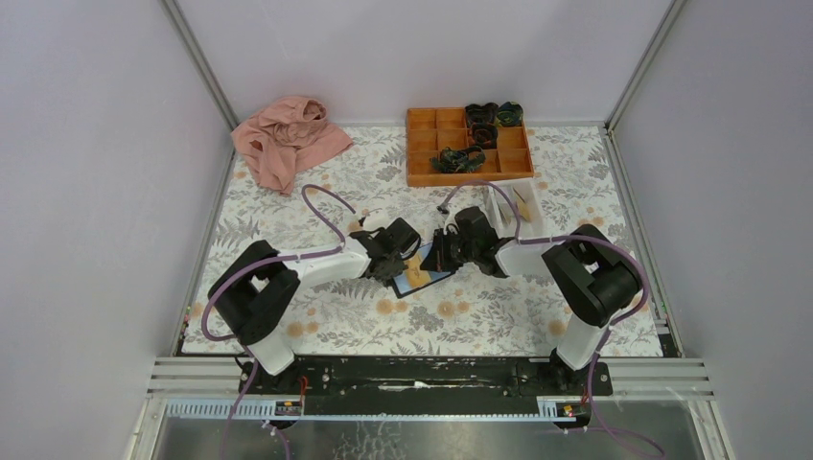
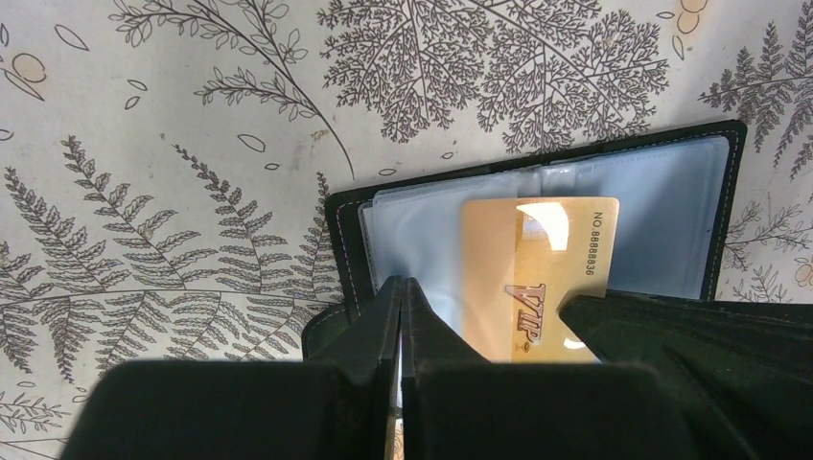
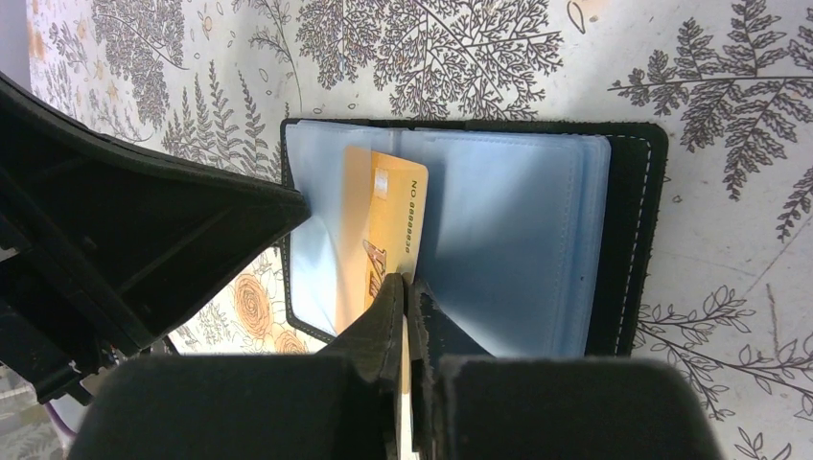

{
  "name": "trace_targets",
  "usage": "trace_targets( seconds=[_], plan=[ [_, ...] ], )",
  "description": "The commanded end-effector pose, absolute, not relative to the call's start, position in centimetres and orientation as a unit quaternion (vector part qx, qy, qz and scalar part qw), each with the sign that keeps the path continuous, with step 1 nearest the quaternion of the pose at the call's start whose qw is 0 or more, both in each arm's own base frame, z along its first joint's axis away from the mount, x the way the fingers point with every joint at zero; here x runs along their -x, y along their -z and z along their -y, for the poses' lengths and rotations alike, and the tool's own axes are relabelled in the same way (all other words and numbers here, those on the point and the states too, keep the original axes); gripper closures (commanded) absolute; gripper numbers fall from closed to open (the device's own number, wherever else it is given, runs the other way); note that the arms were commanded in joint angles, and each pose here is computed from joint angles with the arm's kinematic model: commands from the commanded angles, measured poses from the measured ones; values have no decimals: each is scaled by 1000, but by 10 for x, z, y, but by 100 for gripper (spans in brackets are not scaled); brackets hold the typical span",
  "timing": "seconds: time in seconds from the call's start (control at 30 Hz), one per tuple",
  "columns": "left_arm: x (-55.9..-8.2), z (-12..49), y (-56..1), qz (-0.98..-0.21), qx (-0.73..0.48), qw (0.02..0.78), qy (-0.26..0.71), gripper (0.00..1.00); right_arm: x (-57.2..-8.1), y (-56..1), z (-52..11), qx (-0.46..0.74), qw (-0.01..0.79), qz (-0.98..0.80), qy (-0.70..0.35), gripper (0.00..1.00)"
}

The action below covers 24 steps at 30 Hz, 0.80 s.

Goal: Put the credit cards into the card holder
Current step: Insert the credit card into the card holder.

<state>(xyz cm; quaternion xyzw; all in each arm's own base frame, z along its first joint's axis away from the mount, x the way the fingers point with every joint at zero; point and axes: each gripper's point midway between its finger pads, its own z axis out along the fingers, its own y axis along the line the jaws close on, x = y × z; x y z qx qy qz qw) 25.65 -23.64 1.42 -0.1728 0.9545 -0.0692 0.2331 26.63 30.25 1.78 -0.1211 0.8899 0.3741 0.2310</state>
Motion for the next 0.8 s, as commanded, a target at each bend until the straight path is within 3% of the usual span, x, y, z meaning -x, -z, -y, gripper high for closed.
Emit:
trace_targets(
  seconds=[0.0,0.1,0.27,0.43,0.77],
  plan=[
    [-215,218,4,-973,153,173,16,100,-232,14,-291,136,156,-917,-340,97],
    [-217,220,0,-972,152,176,18,100,-230,15,-292,139,152,-918,-339,93],
    [-217,221,-8,-970,157,183,18,100,-228,13,-293,147,151,-919,-334,75],
    [-217,220,-16,-967,165,192,23,97,-231,5,-293,151,160,-918,-330,64],
    [-217,219,-34,-960,179,212,33,93,-236,-4,-292,157,171,-920,-317,55]
  ],
)
